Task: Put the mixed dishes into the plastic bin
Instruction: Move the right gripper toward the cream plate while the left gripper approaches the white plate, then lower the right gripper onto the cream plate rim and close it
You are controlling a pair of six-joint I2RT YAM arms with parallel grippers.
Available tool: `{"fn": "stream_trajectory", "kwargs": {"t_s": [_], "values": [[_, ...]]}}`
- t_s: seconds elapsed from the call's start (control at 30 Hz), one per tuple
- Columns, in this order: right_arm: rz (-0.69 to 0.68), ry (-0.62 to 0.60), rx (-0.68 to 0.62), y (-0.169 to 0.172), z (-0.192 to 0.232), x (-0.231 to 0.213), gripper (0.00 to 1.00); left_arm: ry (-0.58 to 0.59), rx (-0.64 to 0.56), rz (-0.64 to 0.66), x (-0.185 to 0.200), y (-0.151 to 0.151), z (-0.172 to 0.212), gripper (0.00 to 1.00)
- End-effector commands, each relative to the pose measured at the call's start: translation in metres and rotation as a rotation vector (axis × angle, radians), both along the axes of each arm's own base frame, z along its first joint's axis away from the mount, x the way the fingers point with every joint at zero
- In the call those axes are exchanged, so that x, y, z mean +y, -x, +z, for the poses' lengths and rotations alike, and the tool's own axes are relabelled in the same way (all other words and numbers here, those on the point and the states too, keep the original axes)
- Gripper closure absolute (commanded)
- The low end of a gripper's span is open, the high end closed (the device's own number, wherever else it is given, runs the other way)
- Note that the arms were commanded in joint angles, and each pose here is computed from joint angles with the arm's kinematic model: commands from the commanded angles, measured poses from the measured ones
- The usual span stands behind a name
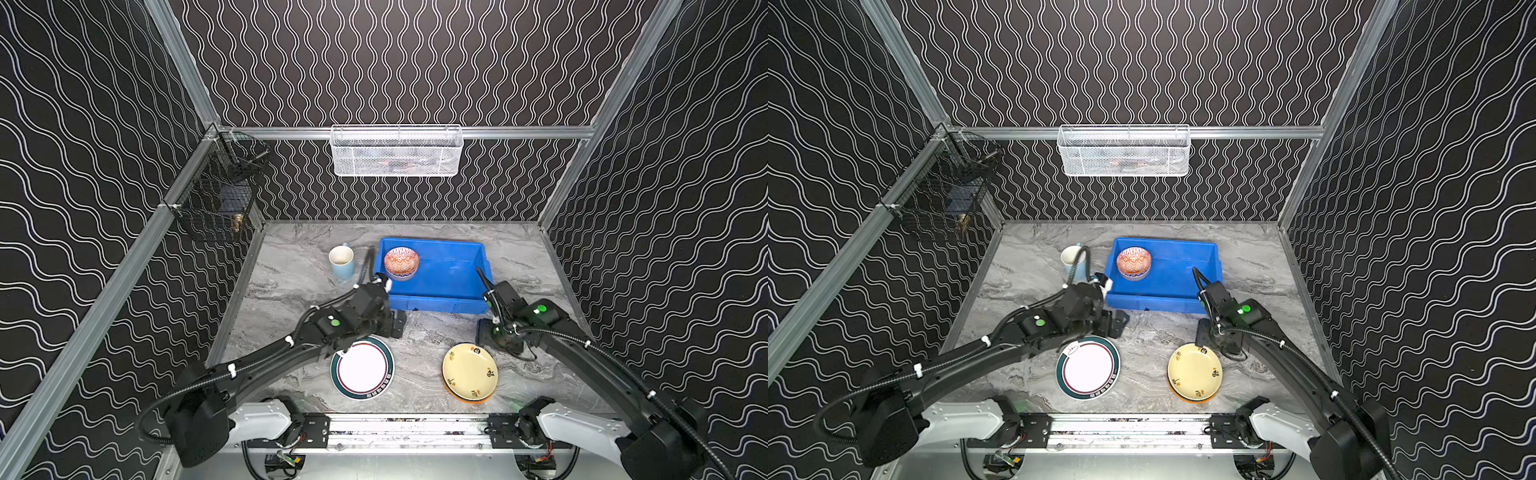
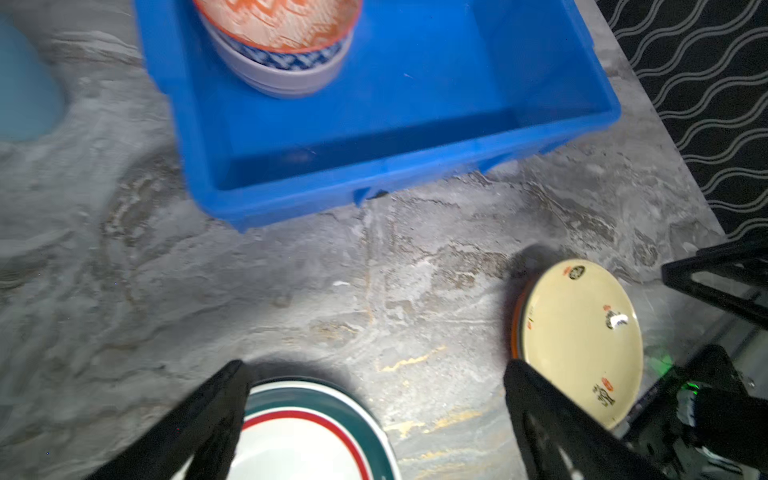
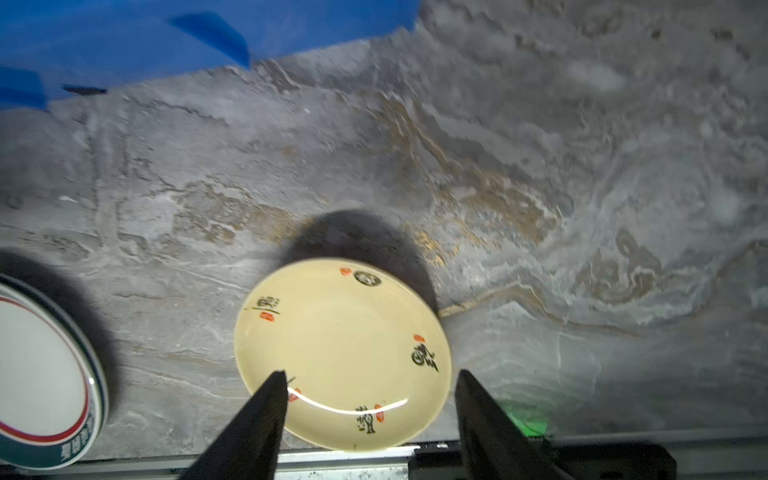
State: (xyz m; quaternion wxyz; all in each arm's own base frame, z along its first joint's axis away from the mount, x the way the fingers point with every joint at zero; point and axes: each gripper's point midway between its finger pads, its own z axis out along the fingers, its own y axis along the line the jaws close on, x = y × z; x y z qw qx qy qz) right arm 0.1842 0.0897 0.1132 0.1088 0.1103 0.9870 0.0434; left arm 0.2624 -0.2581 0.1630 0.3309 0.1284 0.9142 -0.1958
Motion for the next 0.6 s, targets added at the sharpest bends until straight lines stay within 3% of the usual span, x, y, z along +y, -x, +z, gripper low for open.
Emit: {"fn": "stream_trajectory", "kwargs": {"t_s": [0.0, 0.07, 0.23, 0.57], "values": [[-0.124, -0.005, 0.056, 0.021, -0.01, -0.01, 0.3, -0.024, 0.005, 0.014, -0.022, 0.014, 0.0, 0.01], [-0.141, -0.032, 0.071, 0.029, -0.018, -0.009, 0.23, -0.043, 0.009, -0.013, -0.035, 0.03, -0.005, 0.01], [-0.147, -0.116, 0.132, 0.049, -0.048, 0.0, 0.22, -0.034, 0.032, -0.011, -0.045, 0.064, -0.006, 0.01], [-0.114, -0.144, 0.131, 0.046, -0.054, 0.007, 0.22, -0.008, 0.03, 0.11, 0.003, 0.102, 0.007, 0.01]]}}
